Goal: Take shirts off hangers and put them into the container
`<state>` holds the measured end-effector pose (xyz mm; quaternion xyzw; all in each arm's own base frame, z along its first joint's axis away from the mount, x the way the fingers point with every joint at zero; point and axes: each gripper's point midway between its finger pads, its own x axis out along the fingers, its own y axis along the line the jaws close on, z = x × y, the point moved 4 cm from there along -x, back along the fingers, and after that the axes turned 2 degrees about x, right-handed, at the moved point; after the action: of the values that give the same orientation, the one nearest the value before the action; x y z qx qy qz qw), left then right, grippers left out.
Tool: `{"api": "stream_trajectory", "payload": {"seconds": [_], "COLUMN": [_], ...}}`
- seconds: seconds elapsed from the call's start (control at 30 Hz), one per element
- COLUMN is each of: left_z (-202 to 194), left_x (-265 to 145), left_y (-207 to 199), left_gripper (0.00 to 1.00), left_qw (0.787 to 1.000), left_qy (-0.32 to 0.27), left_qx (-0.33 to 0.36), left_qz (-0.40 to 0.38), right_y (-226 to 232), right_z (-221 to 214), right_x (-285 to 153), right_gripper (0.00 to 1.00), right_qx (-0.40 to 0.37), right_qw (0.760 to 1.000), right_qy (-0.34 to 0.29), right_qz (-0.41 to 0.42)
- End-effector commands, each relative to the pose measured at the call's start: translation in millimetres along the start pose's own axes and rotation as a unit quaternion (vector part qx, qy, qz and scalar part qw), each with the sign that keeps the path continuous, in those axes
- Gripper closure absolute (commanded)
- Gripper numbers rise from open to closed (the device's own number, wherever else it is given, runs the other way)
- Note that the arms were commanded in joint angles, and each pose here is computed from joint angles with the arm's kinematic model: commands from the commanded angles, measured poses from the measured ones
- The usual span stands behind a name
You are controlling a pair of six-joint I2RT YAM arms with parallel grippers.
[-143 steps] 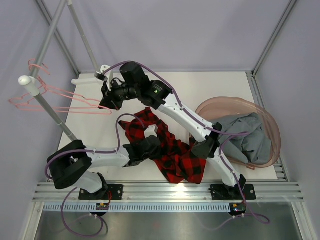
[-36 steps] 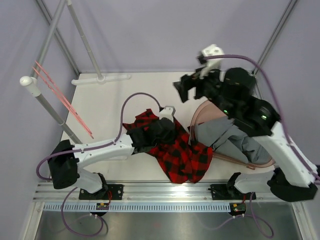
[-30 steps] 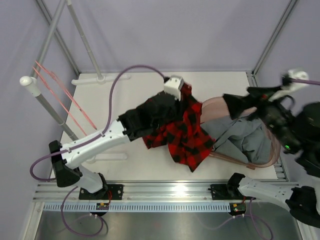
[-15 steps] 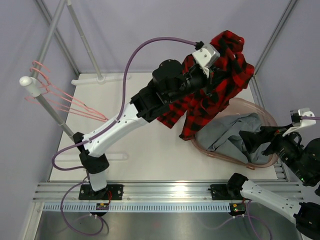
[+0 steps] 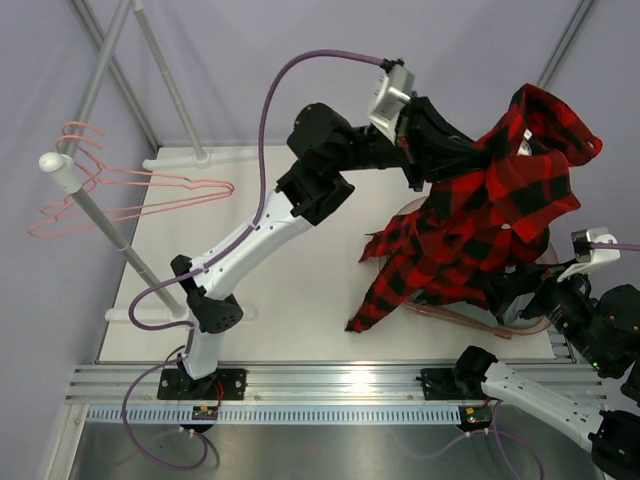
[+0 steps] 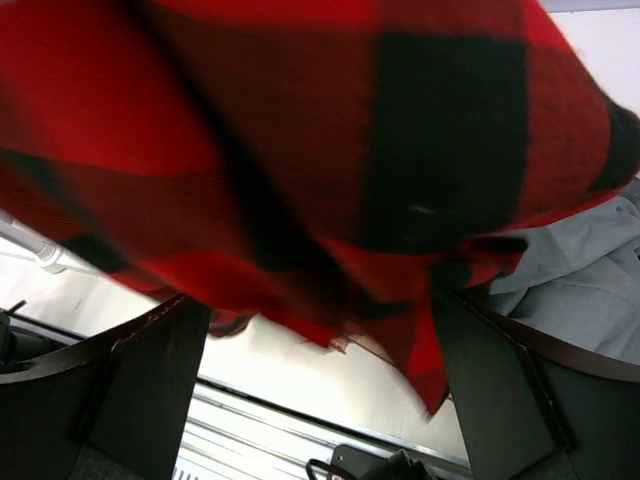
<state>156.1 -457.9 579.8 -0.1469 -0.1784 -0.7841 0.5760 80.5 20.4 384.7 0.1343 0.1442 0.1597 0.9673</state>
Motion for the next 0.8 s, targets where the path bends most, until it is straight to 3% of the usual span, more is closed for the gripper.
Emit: {"api": "stream_trajectory", "payload": {"seconds": [0.0, 0.4, 0.5, 0.53, 0.63, 0.77], "left_z": [76, 125, 123, 123, 121, 110], "left_x": [-8, -28, -30, -33, -39, -48], "left_y": [-49, -55, -45, -40, -27, -3], "left_gripper": [1.0, 1.0, 1.0, 1.0, 1.0, 1.0], "left_qw": [0.989, 0.989, 0.992, 0.993, 0.995, 0.997], "left_qy": [-0.085, -0.113, -0.104, -0.1, -0.088, -0.065], "left_qx": [0.057, 0.067, 0.052, 0.051, 0.044, 0.026], "left_qz": [-0.109, -0.07, -0.048, -0.04, -0.006, 0.038], "right_y": [-5, 35, 63, 79, 101, 93], "right_z": [6, -14, -14, -21, -26, -19], "right_x": [-4, 15, 5, -5, -19, -30], "right_gripper": [0.0, 0.01, 0.01, 0.01, 0.01, 0.0], "right_qx": [0.017, 0.039, 0.033, 0.028, 0.021, 0.031], "right_qw": [1.0, 0.995, 0.979, 0.962, 0.931, 0.935], "right_qy": [-0.025, 0.023, 0.037, 0.067, 0.101, 0.07], "right_qz": [-0.009, 0.091, 0.2, 0.263, 0.351, 0.347]}}
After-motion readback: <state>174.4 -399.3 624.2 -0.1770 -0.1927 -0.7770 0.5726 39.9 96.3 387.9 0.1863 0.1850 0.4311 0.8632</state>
